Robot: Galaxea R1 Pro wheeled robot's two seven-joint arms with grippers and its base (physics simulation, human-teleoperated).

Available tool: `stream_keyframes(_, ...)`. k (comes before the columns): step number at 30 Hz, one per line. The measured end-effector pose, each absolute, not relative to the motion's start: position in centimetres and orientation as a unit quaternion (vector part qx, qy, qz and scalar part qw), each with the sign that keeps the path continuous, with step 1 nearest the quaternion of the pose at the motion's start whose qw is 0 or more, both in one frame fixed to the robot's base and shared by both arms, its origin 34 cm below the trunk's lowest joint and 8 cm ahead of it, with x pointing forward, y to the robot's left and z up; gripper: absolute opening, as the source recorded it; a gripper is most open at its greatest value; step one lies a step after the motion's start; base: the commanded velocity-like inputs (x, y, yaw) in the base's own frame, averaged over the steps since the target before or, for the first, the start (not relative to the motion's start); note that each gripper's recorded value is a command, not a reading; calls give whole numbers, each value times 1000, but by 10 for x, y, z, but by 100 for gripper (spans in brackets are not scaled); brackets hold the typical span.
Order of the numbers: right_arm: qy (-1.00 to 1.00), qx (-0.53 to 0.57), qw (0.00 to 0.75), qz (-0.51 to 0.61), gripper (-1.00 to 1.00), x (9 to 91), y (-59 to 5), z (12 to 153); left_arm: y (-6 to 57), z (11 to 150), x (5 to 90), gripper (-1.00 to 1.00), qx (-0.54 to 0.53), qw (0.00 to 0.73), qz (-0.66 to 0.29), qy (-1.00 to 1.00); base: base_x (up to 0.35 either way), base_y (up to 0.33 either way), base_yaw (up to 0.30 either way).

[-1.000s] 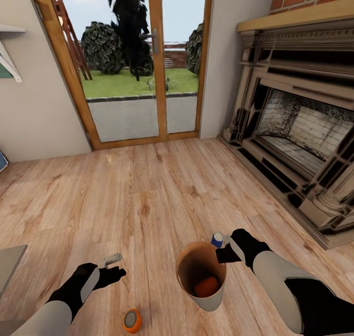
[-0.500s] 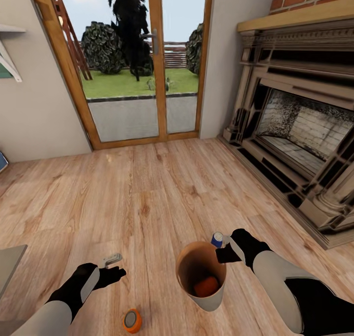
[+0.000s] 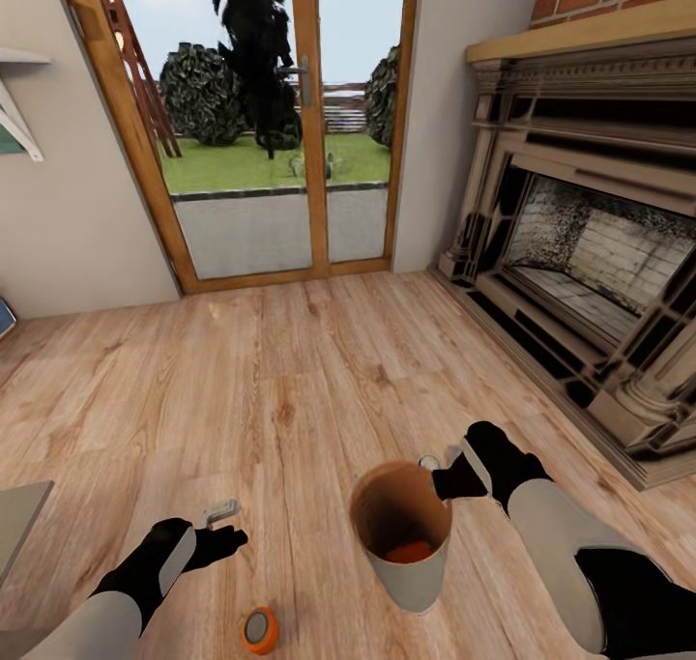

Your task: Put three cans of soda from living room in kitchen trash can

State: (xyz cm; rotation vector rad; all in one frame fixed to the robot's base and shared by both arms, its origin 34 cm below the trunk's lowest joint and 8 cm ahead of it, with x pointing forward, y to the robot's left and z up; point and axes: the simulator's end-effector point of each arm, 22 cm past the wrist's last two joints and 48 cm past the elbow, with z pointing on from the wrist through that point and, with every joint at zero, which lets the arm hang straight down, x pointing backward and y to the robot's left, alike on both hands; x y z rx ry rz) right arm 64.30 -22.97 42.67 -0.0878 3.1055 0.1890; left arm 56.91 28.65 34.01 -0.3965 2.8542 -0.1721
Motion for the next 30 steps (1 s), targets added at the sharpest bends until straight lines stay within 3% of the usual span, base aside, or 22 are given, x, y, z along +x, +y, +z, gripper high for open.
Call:
stream_keyframes(4, 992, -25, 73, 95, -100, 688, -223, 469, 285, 335, 561, 100, -137, 117, -58, 982, 0, 0, 0)
stream_keyframes(11, 997, -13, 18, 77, -100, 710, -256, 498, 284, 332, 557, 100, -137, 111, -58, 983, 0, 0, 0)
stream_keyframes(18, 997, 9, 57, 55, -100, 772, -280, 580, 278, 332, 556, 100, -135, 111, -61, 983, 0, 0, 0)
stream_keyframes(25, 992, -14, 80, -95, -100, 800, -334, 627, 268, 330, 555, 100, -120, 107, -56, 985, 0, 0, 0)
stream_keyframes(30, 991, 5, 128, -45, -100, 835, -301, 676, 265, 330, 554, 100, -118, 105, -55, 986, 0, 0, 0)
